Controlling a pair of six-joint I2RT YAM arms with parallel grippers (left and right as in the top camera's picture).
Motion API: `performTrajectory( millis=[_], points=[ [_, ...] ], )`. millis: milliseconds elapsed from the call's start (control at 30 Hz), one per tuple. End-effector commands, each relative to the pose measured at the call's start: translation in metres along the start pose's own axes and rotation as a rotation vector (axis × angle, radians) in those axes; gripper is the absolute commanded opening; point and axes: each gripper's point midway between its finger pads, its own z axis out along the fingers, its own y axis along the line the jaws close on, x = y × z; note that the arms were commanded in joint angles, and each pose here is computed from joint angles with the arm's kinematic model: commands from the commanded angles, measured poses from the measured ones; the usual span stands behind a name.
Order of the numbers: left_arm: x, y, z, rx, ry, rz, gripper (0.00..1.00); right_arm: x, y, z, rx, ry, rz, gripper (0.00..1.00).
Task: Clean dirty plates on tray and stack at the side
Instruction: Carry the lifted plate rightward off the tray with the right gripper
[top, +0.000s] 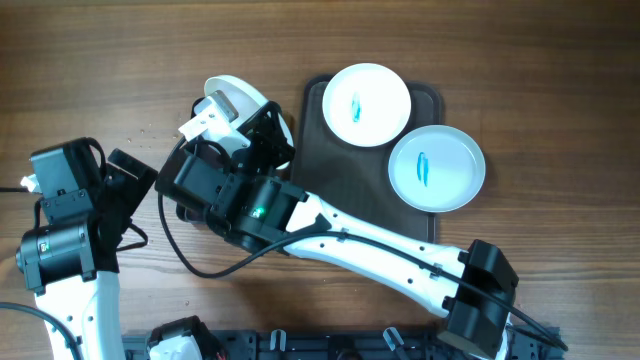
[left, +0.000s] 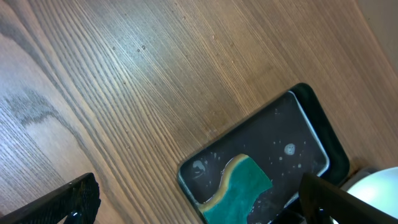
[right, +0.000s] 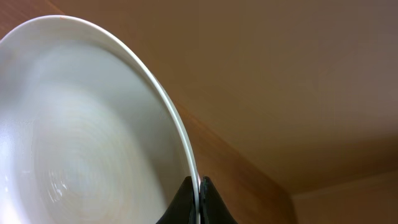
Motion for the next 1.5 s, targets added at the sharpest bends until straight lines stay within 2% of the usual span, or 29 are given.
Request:
performTrajectory(
  millis=[0,1133,1300,1333,1433,1467],
  points=[
    [-0.008,0.0,-0.007,0.002,-0.032,-0.004,1.0,-0.01,-0.025,-0.005,0.059,-0.014,0.034,0.04],
    [-0.008,0.0,-0.007,0.001,-0.033,-0.004,1.0,-0.012,-0.026,-0.005,0.065,-0.021,0.083,0.04],
    [-0.008,0.0,-0.007,0.002,-0.032,-0.004,1.0,-0.011,-0.022,-0.002,0.032,-0.016,0.203,0.04],
    [-0.008,0.0,-0.007,0.001,-0.033,-0.004,1.0,-0.004,-0.02,0.006,0.01,0.008,0.296,0.04],
    [-0.008,0.0,-0.007,0.001,-0.033,-0.004,1.0,0.019,0.0,0.025,-0.146,0.128,0.439,0.04],
    [-0.008,0.0,-0.007,0.001,-0.033,-0.004,1.0,0.042,0.015,0.038,-0.262,0.266,0.546,0.04]
  ],
)
